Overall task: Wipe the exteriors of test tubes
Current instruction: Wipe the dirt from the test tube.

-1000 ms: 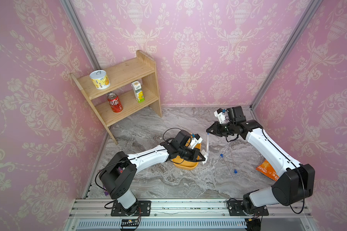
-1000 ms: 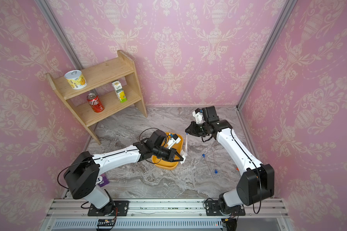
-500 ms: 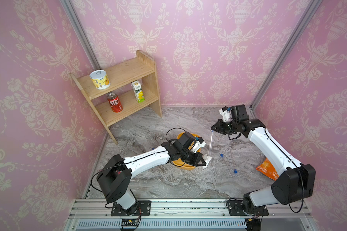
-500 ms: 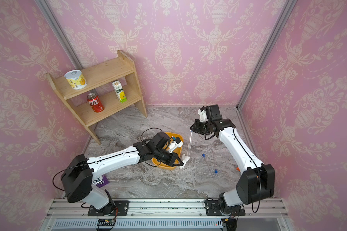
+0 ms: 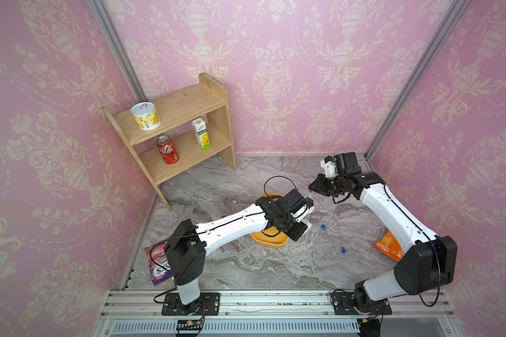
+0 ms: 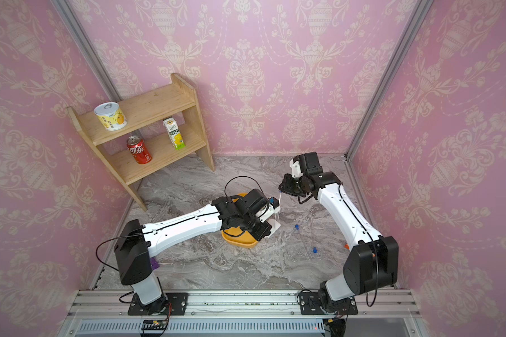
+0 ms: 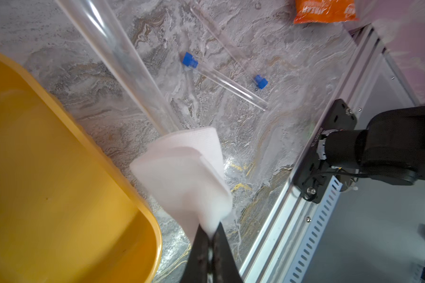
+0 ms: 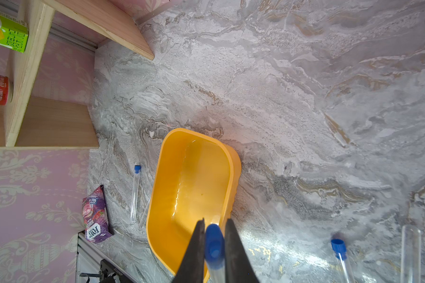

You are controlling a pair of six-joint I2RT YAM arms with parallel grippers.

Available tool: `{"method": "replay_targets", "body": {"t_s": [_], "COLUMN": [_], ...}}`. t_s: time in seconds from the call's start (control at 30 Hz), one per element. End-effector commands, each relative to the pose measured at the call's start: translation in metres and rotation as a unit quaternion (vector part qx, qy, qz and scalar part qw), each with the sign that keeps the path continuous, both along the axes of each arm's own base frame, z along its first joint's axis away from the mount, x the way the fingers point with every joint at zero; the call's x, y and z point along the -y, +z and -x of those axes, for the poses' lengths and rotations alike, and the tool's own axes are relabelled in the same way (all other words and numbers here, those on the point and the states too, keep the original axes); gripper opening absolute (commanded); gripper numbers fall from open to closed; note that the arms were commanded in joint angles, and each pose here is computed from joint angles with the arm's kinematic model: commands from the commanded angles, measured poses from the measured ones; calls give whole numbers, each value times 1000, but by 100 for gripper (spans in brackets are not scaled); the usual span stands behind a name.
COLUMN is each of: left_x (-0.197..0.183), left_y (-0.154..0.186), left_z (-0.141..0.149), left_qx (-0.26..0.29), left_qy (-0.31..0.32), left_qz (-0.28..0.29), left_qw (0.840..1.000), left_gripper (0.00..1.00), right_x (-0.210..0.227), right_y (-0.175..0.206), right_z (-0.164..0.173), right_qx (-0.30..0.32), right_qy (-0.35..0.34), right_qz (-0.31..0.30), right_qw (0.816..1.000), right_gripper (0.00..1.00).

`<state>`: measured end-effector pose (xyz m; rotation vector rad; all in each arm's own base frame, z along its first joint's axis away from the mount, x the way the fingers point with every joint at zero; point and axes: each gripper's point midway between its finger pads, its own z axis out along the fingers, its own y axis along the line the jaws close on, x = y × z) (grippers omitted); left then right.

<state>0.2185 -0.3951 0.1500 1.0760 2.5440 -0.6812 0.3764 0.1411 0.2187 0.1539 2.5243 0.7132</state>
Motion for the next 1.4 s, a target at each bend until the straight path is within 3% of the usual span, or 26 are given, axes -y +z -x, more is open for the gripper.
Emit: {"method": "replay_targets", "body": {"t_s": [0.0, 0.73, 1.37], "left_x": [-6, 14, 26], "left_y": [-8, 11, 50], "left_z": [-8, -47, -93], "left_qx": [33, 112, 185], "left_qy": [-11, 7, 60], "left_qz": [-45, -39, 32], "left_qw": [998, 993, 980], "left_gripper": [3, 4, 5], "right_x": [-2, 1, 3], "right_y": [1, 3, 4], "right_z": [6, 15, 21], "right_qx": [-14, -23, -32], "right_qy": [-4, -4, -7], "right_qz": [-12, -32, -53], "right_qw": [1000, 999, 998], "right_gripper": [8, 8, 8]}}
